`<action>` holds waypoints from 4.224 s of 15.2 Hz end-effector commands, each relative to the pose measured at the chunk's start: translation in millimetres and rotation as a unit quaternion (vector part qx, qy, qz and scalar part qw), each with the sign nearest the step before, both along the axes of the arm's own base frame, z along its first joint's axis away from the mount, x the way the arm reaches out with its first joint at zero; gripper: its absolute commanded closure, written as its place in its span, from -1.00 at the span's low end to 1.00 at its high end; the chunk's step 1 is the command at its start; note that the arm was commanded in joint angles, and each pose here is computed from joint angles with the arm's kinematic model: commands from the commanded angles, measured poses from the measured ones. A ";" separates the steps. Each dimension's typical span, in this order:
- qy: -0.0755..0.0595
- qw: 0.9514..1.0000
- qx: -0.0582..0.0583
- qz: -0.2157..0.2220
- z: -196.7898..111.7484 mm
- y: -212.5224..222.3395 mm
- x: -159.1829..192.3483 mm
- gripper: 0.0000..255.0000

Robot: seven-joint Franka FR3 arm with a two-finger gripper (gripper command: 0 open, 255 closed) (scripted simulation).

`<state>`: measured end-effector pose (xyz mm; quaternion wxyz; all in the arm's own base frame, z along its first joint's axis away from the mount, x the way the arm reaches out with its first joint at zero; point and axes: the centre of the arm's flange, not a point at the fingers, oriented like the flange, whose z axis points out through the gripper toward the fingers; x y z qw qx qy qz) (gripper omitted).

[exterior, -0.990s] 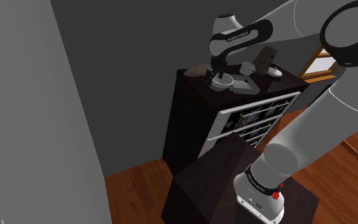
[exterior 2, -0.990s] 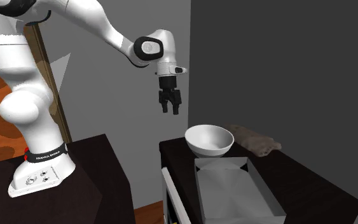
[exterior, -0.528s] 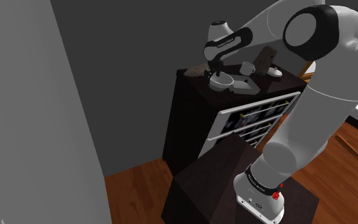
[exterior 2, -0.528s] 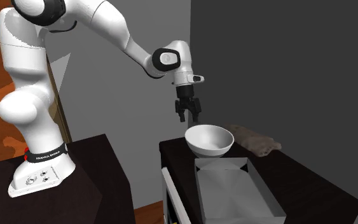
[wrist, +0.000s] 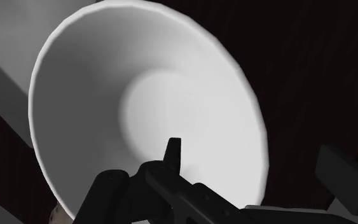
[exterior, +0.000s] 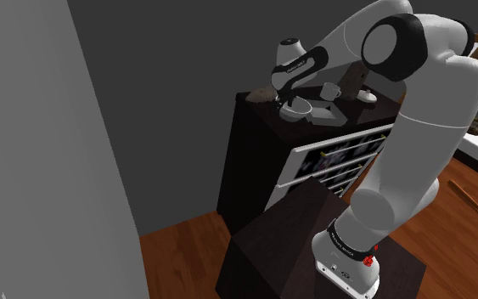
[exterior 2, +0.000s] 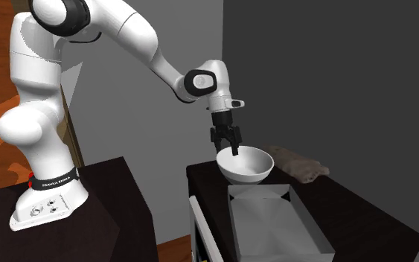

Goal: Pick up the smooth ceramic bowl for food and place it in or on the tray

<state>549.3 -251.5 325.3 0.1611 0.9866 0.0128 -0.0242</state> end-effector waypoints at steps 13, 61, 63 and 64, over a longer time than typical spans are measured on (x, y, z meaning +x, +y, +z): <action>0.000 1.000 0.000 0.000 -5.9 -1.9 -1.1 1.00; 0.000 1.000 0.000 0.000 112.8 -186.4 -89.0 1.00; 0.000 1.000 0.000 0.000 102.2 -186.4 -89.0 1.00; 0.000 1.000 0.000 0.000 96.9 -186.4 -89.0 1.00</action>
